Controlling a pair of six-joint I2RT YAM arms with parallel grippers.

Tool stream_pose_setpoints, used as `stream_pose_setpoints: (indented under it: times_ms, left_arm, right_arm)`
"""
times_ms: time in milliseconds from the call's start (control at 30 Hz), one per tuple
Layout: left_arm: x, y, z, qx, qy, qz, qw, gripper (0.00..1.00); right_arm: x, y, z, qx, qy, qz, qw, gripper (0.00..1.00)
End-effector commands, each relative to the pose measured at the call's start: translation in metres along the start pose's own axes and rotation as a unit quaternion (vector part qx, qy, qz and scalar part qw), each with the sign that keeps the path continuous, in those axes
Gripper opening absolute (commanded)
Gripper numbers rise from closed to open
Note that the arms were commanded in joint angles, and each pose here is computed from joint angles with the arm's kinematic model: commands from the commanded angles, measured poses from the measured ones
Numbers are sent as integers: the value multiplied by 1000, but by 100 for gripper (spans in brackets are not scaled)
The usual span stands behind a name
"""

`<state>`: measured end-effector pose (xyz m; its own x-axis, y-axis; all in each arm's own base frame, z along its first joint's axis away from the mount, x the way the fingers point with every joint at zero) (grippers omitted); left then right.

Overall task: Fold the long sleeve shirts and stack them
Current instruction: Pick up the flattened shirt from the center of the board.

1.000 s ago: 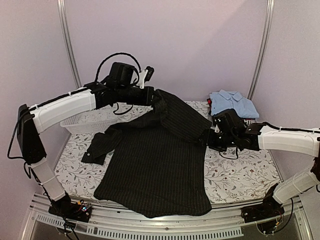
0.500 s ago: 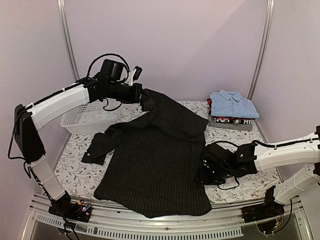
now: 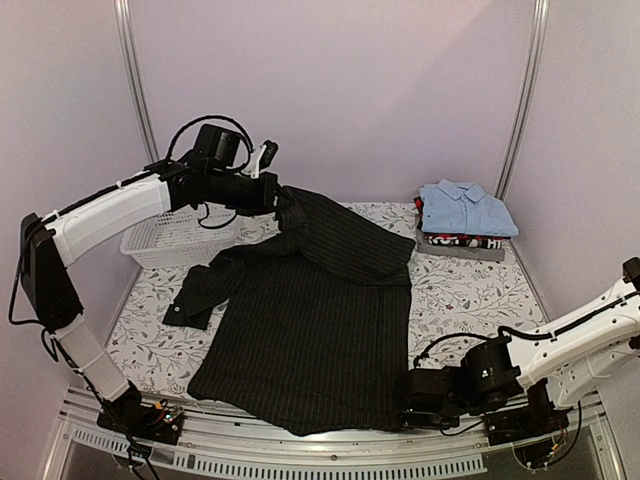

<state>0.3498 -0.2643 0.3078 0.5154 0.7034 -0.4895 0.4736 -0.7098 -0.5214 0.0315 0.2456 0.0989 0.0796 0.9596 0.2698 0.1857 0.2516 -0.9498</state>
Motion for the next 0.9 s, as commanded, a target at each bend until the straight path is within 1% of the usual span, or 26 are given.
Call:
stream_pose_setpoints:
  times_ms: [0, 133, 200, 333, 400, 467, 633, 667, 767, 867]
  left_arm:
    - [-1, -14, -4, -15, -8, 4, 1000, 0]
    - [-1, -16, -5, -16, -5, -2, 1000, 0]
    - [-2, -16, -6, -14, -3, -2, 1000, 0]
    - [-2, -15, -6, -12, -3, 0, 1000, 0]
    - [-2, -16, -7, -12, -2, 1, 1000, 0]
    - [-3, -16, -9, -14, 0, 0, 1000, 0]
    - [-8, -23, -19, -23, 5, -1, 1000, 0]
    - [-10, -28, -24, -31, 7, -4, 999, 0]
    - [-8, -43, -36, -48, 2, -23, 999, 0]
    - [3, -55, -43, -53, -12, -42, 998, 0]
  right_arm:
    - [-18, 3, 4, -11, 57, 3, 998, 42]
    - [-25, 10, 5, -9, 83, -29, 996, 42]
    - [-30, 11, 4, -14, 93, -31, 995, 42]
    - [-25, 8, 1, -28, 98, -51, 993, 41]
    - [-18, 8, 1, -27, 94, -66, 993, 35]
    - [-14, 8, 2, -25, 88, -61, 994, 29]
    - [2, -2, 2, -35, 68, -11, 997, 7]
    - [4, -2, 2, -38, 56, 7, 998, 5]
    - [19, 0, 5, -37, 29, 22, 999, 2]
    - [31, 3, 7, -31, 14, 16, 999, 0]
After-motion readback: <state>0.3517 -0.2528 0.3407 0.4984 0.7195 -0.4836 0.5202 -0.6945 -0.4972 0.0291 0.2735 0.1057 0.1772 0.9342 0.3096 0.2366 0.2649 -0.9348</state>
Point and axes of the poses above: each gripper's point midway between its finger pads, its own y axis out along the fingers, its own x axis along the line the jaws close on, z = x × y, the point moved 7 cm from there along -y, back along the fingers, and after that the axes turned 2 degrees about y, right-handed, at the moved point
